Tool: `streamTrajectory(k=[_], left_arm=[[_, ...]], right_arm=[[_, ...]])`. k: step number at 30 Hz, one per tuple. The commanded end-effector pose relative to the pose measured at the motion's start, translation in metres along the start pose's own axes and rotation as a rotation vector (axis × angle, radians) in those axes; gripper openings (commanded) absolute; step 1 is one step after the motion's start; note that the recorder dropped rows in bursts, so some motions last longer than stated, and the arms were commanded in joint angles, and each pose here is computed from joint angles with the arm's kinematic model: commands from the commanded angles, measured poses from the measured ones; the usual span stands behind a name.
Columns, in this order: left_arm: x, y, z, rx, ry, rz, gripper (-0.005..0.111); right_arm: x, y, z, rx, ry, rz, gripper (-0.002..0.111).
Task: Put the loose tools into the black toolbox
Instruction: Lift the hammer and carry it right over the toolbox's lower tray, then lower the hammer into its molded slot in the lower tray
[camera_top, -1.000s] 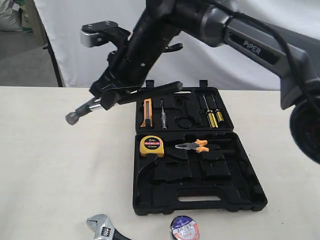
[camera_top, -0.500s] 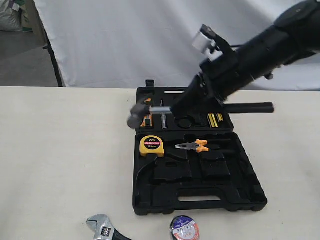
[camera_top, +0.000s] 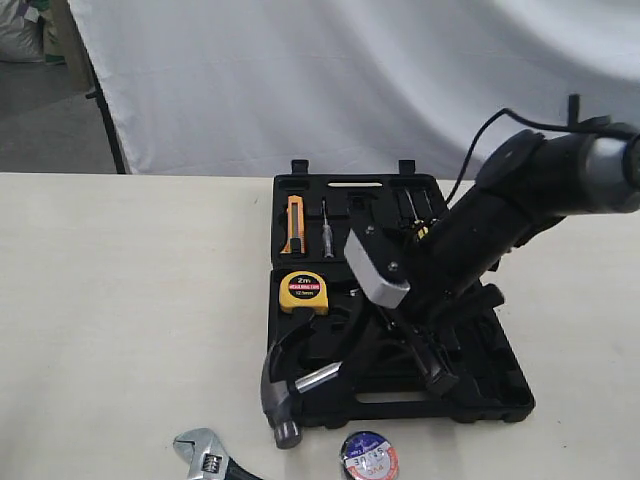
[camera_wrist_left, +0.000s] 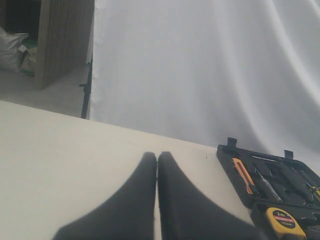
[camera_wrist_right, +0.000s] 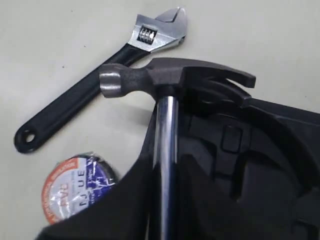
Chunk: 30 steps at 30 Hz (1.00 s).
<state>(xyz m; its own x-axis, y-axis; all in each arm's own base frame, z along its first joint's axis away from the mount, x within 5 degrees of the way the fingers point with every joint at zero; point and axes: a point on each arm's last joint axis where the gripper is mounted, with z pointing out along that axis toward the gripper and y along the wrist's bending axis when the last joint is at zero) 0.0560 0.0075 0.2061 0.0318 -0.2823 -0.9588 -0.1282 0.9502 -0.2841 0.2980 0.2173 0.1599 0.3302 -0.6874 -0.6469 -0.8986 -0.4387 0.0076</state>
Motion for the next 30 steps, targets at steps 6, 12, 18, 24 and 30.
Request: streamTrajectory(k=[6,12,18,24,30], left_arm=[[-0.002,0.001,0.0,-0.021,-0.02,0.0,0.001],[-0.002,0.001,0.0,-0.021,-0.02,0.0,0.001],[-0.002,0.001,0.0,-0.021,-0.02,0.0,0.001],[-0.002,0.001,0.0,-0.021,-0.02,0.0,0.001],[-0.002,0.001,0.0,-0.021,-0.02,0.0,0.001]], right_arm=[[0.009,-0.014,0.008,0.126,0.041,0.023,0.0],[0.021,-0.017,-0.002,0.155,0.04,0.057,0.0],[0.03,-0.019,-0.008,0.178,0.046,0.08,0.0],[0.031,-0.02,-0.003,0.175,0.038,0.094,0.0],[0.039,-0.021,0.007,0.153,0.028,0.122,0.0]])
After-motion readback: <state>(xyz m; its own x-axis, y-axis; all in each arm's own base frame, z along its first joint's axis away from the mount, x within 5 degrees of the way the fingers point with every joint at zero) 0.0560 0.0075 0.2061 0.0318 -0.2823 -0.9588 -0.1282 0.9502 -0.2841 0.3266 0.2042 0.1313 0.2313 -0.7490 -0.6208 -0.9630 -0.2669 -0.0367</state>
